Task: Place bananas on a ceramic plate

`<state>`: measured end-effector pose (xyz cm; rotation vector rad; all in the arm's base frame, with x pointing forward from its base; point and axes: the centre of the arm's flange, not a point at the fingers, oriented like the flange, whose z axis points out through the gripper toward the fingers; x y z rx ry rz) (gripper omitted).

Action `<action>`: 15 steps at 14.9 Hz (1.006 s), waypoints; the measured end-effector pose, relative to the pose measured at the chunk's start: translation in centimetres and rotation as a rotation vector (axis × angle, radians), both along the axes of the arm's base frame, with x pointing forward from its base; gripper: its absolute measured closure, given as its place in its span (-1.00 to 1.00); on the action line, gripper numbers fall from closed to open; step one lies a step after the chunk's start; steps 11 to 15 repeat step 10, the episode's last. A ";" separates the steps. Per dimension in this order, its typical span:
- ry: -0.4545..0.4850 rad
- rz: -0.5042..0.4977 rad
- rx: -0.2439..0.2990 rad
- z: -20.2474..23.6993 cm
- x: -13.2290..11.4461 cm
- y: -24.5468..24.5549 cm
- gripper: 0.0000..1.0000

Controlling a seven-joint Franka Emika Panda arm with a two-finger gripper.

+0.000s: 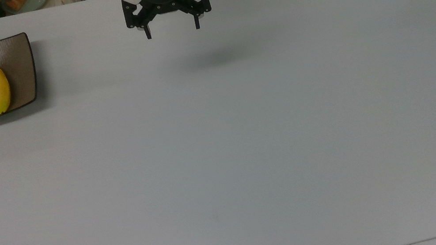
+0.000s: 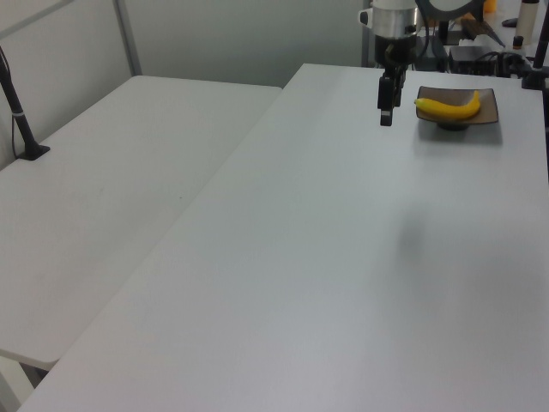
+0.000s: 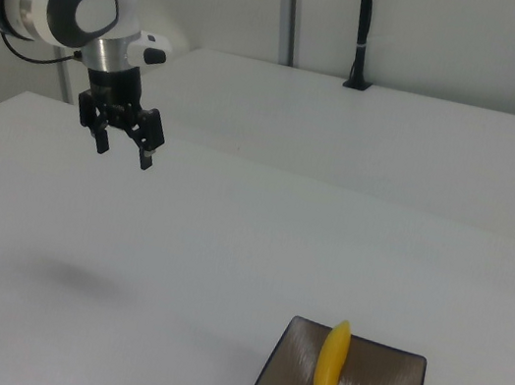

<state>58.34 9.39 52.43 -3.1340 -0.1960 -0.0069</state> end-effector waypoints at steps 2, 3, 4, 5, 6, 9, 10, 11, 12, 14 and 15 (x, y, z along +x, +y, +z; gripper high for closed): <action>-0.011 -0.006 0.001 0.7 -0.2 -0.4 -1.00; -0.014 -0.011 0.000 0.9 -0.2 -0.7 -1.00; -0.018 -0.020 0.000 1.2 -0.3 -1.2 -1.00; -0.022 -0.029 -0.001 1.5 -0.3 -1.9 -1.00; -0.023 -0.028 -0.002 1.7 -0.4 -2.5 -1.00; -0.014 -0.024 -0.005 2.0 -0.8 -3.4 -1.00; -0.012 -0.024 -0.006 1.9 -0.9 -3.6 -1.00; -0.012 -0.024 -0.006 1.9 -0.9 -3.6 -1.00; -0.012 -0.024 -0.006 1.9 -0.9 -3.6 -1.00; -0.012 -0.024 -0.006 1.9 -0.9 -3.6 -1.00; -0.012 -0.024 -0.006 1.9 -0.9 -3.6 -1.00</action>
